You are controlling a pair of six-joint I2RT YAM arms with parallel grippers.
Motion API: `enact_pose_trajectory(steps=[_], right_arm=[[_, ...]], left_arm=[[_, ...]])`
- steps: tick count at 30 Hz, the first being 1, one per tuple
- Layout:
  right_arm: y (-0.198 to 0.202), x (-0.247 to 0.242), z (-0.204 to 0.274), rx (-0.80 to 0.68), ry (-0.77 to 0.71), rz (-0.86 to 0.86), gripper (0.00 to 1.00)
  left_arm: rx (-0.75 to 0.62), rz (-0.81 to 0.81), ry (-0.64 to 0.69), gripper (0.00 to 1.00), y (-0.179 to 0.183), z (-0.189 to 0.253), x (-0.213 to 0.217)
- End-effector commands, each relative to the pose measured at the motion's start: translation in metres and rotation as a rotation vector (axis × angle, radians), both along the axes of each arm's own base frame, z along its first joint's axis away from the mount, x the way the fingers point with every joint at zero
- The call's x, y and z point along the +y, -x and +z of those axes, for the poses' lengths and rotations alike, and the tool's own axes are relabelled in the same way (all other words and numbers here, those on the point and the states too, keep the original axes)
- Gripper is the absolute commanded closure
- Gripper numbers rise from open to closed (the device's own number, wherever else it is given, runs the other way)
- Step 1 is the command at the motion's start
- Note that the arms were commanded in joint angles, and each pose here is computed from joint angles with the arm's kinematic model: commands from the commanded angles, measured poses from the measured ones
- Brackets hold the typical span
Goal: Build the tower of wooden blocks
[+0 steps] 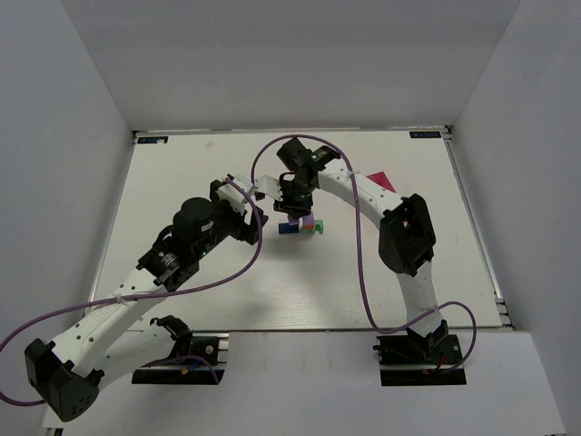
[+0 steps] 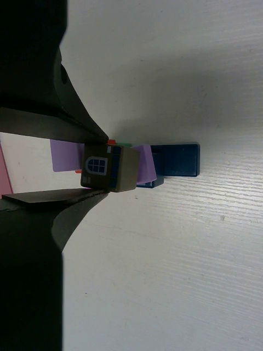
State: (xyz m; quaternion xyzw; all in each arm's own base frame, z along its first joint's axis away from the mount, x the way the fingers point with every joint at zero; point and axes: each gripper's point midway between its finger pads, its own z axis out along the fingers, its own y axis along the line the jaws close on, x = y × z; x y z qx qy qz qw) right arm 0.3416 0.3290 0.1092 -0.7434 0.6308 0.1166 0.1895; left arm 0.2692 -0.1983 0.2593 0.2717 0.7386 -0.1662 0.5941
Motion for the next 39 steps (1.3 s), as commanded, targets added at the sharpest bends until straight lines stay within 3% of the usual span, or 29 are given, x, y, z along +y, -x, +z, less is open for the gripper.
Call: enact_pose_trajectory(steps=[1, 19, 23, 27, 32, 33, 34, 39], right_arm=[[0.0015, 0.0034, 0.0018, 0.015, -0.020, 0.002, 0.94], [-0.0035, 0.0054, -0.0038, 0.016, -0.017, -0.006, 0.84], [-0.0035, 0.0062, -0.0038, 0.019, -0.019, -0.008, 0.77], [-0.0024, 0.0068, -0.0050, 0.021, -0.016, -0.007, 0.65], [-0.0040, 0.0060, -0.0031, 0.017, -0.020, -0.013, 0.40], [-0.0031, 0.0053, -0.0041, 0.022, -0.017, -0.016, 0.21], [-0.0043, 0.0056, -0.0049, 0.019, -0.016, -0.017, 0.10], [-0.0043, 0.0072, 0.0004, 0.013, -0.030, -0.017, 0.10]], left_arm=[[-0.018, -0.012, 0.015, 0.11, 0.0030, 0.0064, 0.0008], [-0.018, -0.012, 0.015, 0.11, 0.0030, 0.0064, 0.0008], [-0.018, -0.012, 0.015, 0.11, 0.0030, 0.0064, 0.0008], [-0.018, -0.012, 0.015, 0.11, 0.0030, 0.0064, 0.0008], [-0.018, -0.012, 0.015, 0.11, 0.0030, 0.0064, 0.0008], [-0.018, -0.012, 0.015, 0.11, 0.0030, 0.0064, 0.0008], [-0.018, -0.012, 0.015, 0.11, 0.0030, 0.0064, 0.0008], [-0.018, -0.012, 0.015, 0.11, 0.0030, 0.0064, 0.0008]])
